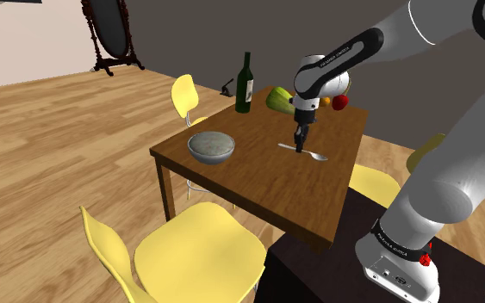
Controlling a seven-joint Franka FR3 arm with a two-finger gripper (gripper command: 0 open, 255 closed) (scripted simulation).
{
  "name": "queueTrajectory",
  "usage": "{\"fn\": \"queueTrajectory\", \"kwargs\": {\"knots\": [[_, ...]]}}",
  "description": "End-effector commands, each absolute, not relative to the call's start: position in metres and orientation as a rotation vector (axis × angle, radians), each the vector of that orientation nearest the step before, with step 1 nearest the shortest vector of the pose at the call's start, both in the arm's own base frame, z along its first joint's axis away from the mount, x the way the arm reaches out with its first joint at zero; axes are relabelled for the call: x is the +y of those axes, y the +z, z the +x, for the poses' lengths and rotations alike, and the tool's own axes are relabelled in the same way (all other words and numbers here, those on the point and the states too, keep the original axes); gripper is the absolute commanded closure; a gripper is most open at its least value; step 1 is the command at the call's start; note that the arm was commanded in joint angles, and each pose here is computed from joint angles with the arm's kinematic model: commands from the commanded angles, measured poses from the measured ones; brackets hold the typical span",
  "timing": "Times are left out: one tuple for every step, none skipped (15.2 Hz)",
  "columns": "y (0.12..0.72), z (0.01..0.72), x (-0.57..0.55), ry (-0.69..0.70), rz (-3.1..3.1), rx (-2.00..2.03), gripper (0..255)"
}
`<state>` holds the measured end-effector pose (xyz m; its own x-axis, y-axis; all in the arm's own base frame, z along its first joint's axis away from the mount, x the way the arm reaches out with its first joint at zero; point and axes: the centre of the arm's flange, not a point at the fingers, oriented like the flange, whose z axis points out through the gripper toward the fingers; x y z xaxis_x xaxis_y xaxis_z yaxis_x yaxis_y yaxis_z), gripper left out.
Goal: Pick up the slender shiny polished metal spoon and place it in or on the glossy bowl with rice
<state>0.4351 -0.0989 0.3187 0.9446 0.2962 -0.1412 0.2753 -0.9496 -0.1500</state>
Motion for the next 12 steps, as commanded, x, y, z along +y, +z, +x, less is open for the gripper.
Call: {"fn": "queueTrajectory", "kwargs": {"knots": [[0.33, 0.436, -0.099, 0.246, -2.971, -0.438, 255], [0.335, 0.436, -0.099, 0.246, -2.971, -0.438, 255], [0.34, 0.436, -0.099, 0.246, -2.971, -0.438, 255], [0.346, 0.436, -0.099, 0.246, -2.971, -0.438, 255], [0.351, 0.436, -0.099, 0.246, -2.971, -0.438, 255], [0.356, 0.436, -0.099, 0.246, -2.971, -0.438, 255], [0.362, 0.436, -0.099, 0.246, -2.971, -0.438, 255], [0.367, 0.436, -0.099, 0.246, -2.971, -0.438, 255], [0.372, 0.436, -0.099, 0.246, -2.971, -0.438, 255], [0.377, 0.436, -0.099, 0.246, -2.971, -0.438, 255], [0.383, 0.436, -0.099, 0.246, -2.971, -0.438, 255], [0.388, 0.436, -0.099, 0.246, -2.971, -0.438, 255]]}}
